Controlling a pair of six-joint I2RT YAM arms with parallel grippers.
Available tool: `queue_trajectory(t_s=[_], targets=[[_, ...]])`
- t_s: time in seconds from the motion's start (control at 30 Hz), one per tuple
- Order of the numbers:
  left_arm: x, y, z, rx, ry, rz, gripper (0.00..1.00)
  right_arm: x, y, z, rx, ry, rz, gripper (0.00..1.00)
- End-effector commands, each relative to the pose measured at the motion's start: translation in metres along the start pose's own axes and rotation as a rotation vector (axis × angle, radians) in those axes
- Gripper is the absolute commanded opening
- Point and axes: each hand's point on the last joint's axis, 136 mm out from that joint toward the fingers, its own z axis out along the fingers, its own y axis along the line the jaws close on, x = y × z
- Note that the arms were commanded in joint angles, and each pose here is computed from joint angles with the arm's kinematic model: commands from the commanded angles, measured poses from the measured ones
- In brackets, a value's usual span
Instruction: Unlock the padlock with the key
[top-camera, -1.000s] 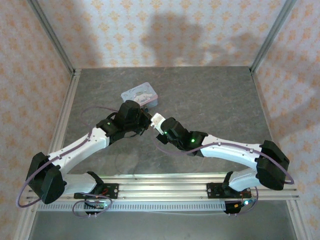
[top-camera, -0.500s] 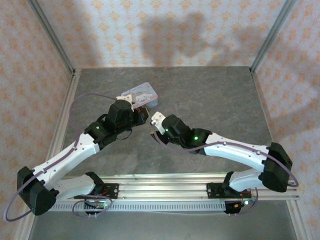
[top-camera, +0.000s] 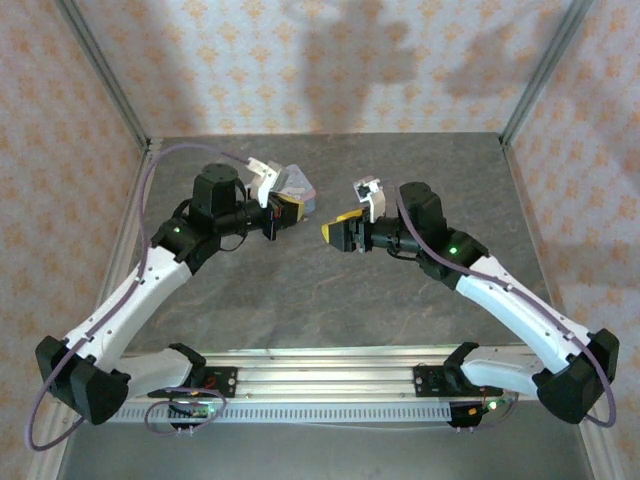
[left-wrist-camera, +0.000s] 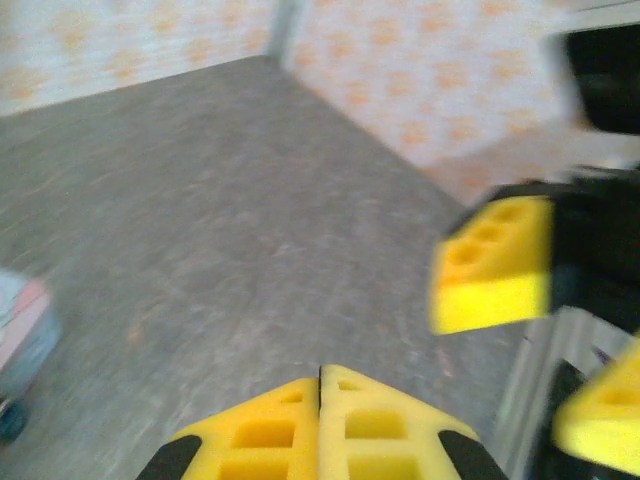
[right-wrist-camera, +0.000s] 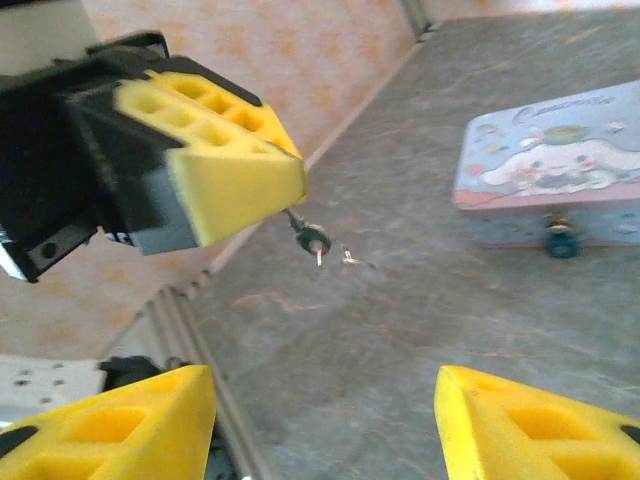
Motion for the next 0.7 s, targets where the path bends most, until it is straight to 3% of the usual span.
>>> queue_trajectory(t_s=[0.0,0.43,0.5,0.67], targets=[[0.003,-0.046,-0.009,0.269,0.073,0.097,0.0,-0.008,0.039,0.002,-0.218,0.042,0.038,0.6],[0.001,-0.064,-0.01,0.391,0.113,0.049,0.0,-0.001,0.051,-0.004,-0.282,0.068,-0.021,0.54],[0.002,-0.065,-0.01,0.403,0.124,0.046,0.0,0.001,0.049,-0.003,-0.275,0.081,-0.023,0.47],[0.003,-0.066,-0.01,0.412,0.143,0.04,0.0,0.004,0.049,0.0,-0.285,0.094,-0.021,0.16]])
